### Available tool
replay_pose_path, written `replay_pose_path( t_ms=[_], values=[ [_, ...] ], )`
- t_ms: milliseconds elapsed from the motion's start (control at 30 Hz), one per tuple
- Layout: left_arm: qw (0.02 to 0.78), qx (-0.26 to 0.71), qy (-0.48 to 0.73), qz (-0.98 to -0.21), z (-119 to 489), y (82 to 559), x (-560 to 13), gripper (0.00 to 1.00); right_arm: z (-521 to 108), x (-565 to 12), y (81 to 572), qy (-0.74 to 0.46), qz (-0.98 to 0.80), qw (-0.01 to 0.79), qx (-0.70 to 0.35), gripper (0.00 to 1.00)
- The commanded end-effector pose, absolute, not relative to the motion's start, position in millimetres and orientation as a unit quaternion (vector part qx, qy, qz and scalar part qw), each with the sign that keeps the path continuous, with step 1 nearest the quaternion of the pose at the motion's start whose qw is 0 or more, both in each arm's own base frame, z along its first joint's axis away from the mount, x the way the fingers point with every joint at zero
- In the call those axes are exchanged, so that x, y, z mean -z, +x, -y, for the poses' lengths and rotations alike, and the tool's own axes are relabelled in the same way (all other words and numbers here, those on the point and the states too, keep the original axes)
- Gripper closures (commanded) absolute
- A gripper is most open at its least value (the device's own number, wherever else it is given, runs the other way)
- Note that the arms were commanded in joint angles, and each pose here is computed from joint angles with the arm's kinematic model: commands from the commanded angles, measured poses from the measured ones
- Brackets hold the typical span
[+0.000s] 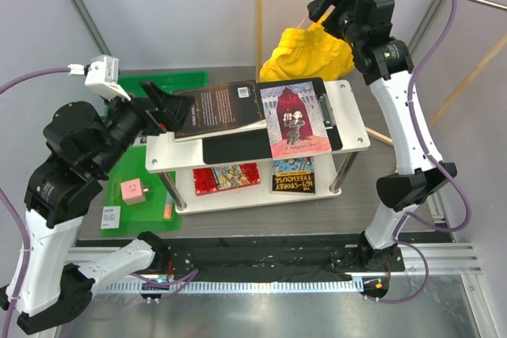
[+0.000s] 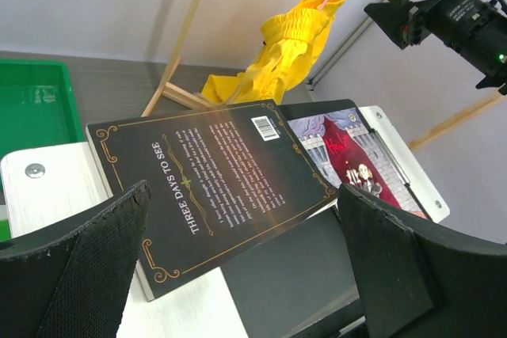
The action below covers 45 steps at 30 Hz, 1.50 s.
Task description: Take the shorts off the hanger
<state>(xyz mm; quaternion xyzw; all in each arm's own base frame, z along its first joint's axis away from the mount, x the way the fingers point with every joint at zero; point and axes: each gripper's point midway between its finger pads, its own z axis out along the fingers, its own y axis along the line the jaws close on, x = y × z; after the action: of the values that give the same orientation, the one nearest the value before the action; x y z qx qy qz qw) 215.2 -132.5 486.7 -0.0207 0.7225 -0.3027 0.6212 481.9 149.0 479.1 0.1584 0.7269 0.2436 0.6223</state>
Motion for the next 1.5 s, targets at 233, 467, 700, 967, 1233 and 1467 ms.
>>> replay_pose_path(
  t_ms=[233,467,700,967,1233,1467],
  values=[
    [0.622,0.322,0.076,-0.710,156,207,-493,0.00,-173,-495,504,0.148,-0.672,0.649,-0.324,0.41],
    [0.601,0.343,0.119,-0.712,168,195,-481,0.00,-180,-475,511,0.147,-0.670,0.642,-0.342,0.45],
    [0.616,0.332,0.144,-0.699,158,180,-483,0.00,-184,-467,513,0.136,-0.648,0.661,-0.354,0.62],
    [0.617,0.329,0.151,-0.699,154,174,-478,0.00,-182,-484,510,0.116,-0.614,0.695,-0.356,0.73],
    [0.614,0.328,0.150,-0.702,152,171,-475,0.00,-180,-483,514,0.093,-0.610,0.716,-0.327,0.99],
    [0.615,0.317,0.148,-0.707,148,172,-471,0.00,-180,-485,516,0.045,-0.600,0.746,-0.285,0.99]
  ],
)
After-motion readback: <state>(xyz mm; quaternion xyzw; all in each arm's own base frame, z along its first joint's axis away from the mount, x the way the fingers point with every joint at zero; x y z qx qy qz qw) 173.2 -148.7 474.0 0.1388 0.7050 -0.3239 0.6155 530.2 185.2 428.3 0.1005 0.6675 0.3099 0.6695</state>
